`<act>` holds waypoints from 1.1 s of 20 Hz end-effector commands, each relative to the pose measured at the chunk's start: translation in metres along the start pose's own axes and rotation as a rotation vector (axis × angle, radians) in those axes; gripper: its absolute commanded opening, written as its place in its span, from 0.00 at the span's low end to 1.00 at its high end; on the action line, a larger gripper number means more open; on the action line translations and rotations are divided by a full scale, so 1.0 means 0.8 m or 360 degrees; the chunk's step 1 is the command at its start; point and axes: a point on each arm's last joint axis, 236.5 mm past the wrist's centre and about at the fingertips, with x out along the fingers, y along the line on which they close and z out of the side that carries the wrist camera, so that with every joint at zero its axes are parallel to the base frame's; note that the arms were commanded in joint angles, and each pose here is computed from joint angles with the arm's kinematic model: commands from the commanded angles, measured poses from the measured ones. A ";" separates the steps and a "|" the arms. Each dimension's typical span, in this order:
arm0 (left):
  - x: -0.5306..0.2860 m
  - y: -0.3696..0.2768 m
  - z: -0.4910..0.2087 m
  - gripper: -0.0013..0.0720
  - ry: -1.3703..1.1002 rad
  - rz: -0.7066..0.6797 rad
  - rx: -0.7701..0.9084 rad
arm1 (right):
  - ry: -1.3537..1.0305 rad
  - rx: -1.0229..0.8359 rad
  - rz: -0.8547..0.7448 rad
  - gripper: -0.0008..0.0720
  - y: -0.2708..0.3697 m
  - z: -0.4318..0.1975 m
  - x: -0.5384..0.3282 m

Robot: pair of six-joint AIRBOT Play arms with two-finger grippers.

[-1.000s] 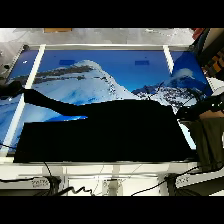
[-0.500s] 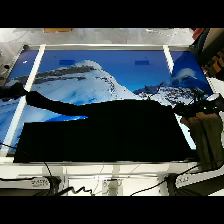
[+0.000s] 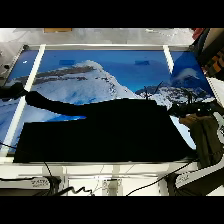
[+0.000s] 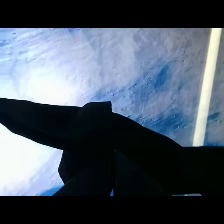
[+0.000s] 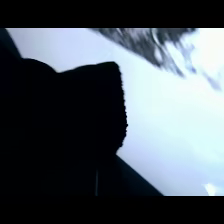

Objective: Fold the clothes and pants, and hang the long-sleeved shirts on hangers.

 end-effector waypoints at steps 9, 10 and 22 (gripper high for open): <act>-0.014 -0.041 0.070 0.03 -0.0365 -0.0235 -0.0181 | -0.0590 -0.0277 -0.0018 0.04 0.052 0.122 -0.116; -0.020 -0.053 0.081 0.03 -0.0424 -0.0296 -0.0164 | -0.0653 -0.0258 -0.0114 0.04 0.041 0.131 -0.139; -0.012 0.040 -0.135 0.03 0.0606 0.0120 0.0493 | -0.0644 -0.0115 -0.0553 0.04 -0.038 0.101 -0.218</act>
